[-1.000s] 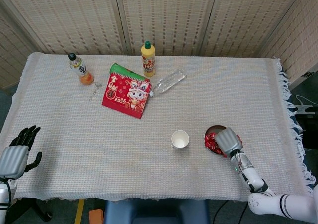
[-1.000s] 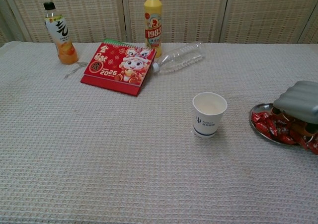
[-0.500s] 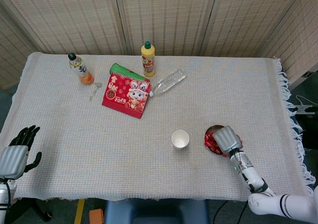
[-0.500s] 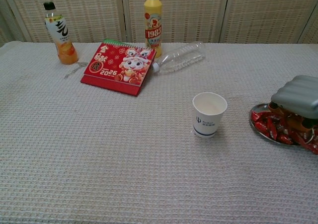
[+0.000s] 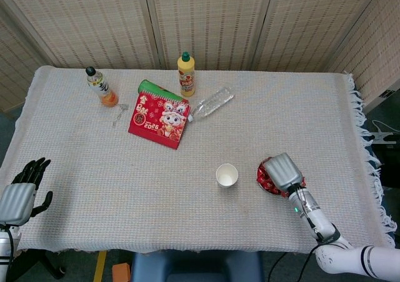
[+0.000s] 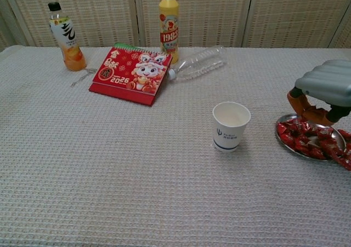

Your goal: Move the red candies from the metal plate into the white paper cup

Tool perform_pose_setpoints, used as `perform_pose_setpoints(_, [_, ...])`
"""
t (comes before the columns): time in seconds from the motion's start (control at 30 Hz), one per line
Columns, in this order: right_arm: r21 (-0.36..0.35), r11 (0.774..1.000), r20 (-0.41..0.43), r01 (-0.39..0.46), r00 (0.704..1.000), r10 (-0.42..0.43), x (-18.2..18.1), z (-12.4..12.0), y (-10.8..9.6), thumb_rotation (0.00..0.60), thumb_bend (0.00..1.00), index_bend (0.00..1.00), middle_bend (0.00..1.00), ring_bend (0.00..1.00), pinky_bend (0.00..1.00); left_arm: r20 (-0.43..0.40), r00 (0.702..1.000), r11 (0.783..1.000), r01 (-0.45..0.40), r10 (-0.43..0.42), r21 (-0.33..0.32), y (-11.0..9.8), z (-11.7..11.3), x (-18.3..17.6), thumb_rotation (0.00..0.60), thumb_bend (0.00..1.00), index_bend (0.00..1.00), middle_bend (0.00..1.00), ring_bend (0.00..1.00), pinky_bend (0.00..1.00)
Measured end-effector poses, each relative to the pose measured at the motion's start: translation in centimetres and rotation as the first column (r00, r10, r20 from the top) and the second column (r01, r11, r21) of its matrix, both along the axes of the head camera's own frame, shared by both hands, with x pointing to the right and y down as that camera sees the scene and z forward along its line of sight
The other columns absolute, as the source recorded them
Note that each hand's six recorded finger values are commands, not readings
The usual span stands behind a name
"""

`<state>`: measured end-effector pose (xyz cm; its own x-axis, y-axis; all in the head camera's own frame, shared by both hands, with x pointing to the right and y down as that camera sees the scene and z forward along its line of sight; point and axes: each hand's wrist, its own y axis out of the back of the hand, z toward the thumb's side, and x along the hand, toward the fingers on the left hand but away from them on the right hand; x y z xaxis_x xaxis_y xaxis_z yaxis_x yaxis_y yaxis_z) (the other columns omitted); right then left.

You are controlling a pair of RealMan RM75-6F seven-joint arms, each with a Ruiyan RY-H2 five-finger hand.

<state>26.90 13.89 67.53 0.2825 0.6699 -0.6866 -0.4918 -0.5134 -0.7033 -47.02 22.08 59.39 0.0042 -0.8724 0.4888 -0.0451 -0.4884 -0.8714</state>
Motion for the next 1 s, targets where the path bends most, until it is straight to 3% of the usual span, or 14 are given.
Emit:
perform_pose_setpoints(0.33, [0.025, 1.000, 0.220, 0.013, 0.975, -0.018, -6.3, -3.2, -2.0, 0.600, 0.48, 0.84, 0.73, 0.81, 1.00, -0.001, 1.000, 1.000, 0.001, -0.001, -0.002, -0.1, 0.0, 0.0, 0.600, 0.46, 0.00, 0.01, 0.00, 0.22])
perform_pose_setpoints(0.6, [0.018, 0.998, 0.240, 0.066, 0.968, -0.069, -9.4, -2.5, -1.2, 0.600, 0.48, 0.81, 0.73, 0.81, 1.00, -0.012, 1.000, 1.000, 0.007, -0.007, 0.002, -0.1, -0.2, -0.2, 0.600, 0.46, 0.00, 0.01, 0.00, 0.22])
perform_pose_setpoints(0.8, [0.021, 0.996, 0.244, 0.082, 0.966, -0.085, -10.2, -1.6, -0.6, 0.600, 0.48, 0.70, 0.73, 0.80, 1.00, -0.017, 1.000, 1.000, 0.005, -0.005, -0.001, -0.1, -0.3, -0.2, 0.600, 0.46, 0.00, 0.01, 0.00, 0.22])
perform_pose_setpoints(1.0, [0.026, 0.995, 0.237, 0.096, 0.966, -0.100, -9.9, -2.0, -0.3, 0.600, 0.48, 0.43, 0.60, 0.78, 1.00, -0.019, 1.000, 1.000, 0.005, -0.005, 0.000, -0.1, -0.3, -0.3, 0.600, 0.46, 0.00, 0.01, 0.00, 0.22])
